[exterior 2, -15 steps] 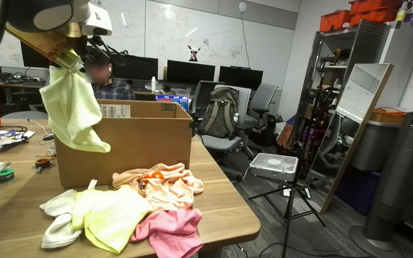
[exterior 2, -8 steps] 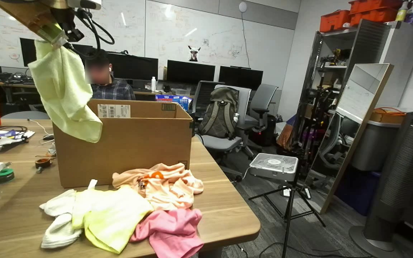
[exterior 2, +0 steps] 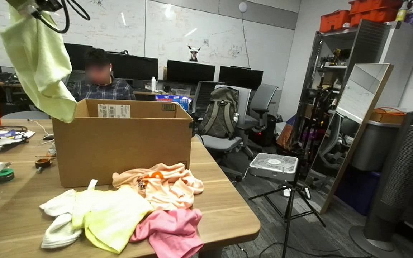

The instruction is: Put the yellow and pink clothes inside the box

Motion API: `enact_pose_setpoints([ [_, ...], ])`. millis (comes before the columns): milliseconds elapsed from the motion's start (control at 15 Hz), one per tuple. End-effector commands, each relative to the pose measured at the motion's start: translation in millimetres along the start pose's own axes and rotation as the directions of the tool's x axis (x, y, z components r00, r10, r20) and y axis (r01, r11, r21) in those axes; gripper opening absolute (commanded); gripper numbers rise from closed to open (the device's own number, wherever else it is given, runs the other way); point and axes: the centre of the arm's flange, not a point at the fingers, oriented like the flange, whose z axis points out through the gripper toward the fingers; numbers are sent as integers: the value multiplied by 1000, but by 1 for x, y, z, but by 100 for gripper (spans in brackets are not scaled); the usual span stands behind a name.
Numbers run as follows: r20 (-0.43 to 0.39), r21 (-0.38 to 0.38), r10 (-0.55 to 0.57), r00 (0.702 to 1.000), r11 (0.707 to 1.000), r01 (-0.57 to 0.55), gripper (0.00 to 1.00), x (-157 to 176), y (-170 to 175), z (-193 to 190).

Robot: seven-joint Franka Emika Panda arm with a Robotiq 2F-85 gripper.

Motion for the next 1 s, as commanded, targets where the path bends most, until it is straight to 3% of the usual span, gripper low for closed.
enact_pose_setpoints([
  [0, -101, -2, 34, 994, 999, -34, 1, 14, -30, 4],
  [667, -266, -223, -26, 964, 974, -35, 1, 41, 3, 52],
  [933, -245, -315, -59, 968, 949, -22, 1, 44, 19, 66],
])
